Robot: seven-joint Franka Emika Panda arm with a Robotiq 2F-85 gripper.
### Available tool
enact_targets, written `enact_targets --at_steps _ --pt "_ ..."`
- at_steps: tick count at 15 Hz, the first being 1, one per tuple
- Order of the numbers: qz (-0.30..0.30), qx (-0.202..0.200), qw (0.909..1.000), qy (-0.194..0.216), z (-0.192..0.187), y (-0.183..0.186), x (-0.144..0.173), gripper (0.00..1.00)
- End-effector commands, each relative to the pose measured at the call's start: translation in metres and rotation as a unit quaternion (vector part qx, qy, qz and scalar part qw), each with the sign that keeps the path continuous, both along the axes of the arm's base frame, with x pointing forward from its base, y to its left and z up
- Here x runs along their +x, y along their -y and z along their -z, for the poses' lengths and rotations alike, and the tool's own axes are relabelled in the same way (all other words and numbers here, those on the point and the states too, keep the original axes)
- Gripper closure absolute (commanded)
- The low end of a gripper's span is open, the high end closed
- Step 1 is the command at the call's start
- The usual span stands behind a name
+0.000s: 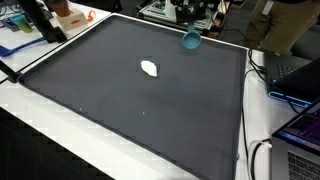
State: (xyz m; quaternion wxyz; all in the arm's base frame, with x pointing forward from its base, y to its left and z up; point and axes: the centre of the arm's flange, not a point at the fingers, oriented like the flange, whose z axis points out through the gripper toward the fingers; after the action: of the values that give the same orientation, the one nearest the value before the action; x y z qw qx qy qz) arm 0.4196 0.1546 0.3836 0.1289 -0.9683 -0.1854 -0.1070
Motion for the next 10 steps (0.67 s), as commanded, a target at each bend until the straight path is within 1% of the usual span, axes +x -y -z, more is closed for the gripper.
enact_targets --at_steps 1,3,4,5,6,7,9,10 --pt "0.015 -0.008 0.9951 0.097 -0.026 0.031 -0.007 0.78" --pt "0.027 -0.028 0.9923 0.117 -0.040 0.044 -0.005 0.78" --pt "0.011 -0.051 0.9927 0.109 -0.046 0.049 -0.005 0.78" --pt "-0.002 -0.080 0.9911 0.107 -0.050 0.054 -0.004 0.78" --pt "0.007 -0.098 0.9905 0.097 -0.054 0.058 -0.003 0.78" --pt "0.004 -0.068 0.9920 0.106 -0.042 0.050 0.007 0.53" --pt "0.008 -0.088 0.9909 0.102 -0.046 0.060 0.006 0.53" --pt "0.009 -0.090 0.9906 0.103 -0.046 0.062 0.006 0.78"
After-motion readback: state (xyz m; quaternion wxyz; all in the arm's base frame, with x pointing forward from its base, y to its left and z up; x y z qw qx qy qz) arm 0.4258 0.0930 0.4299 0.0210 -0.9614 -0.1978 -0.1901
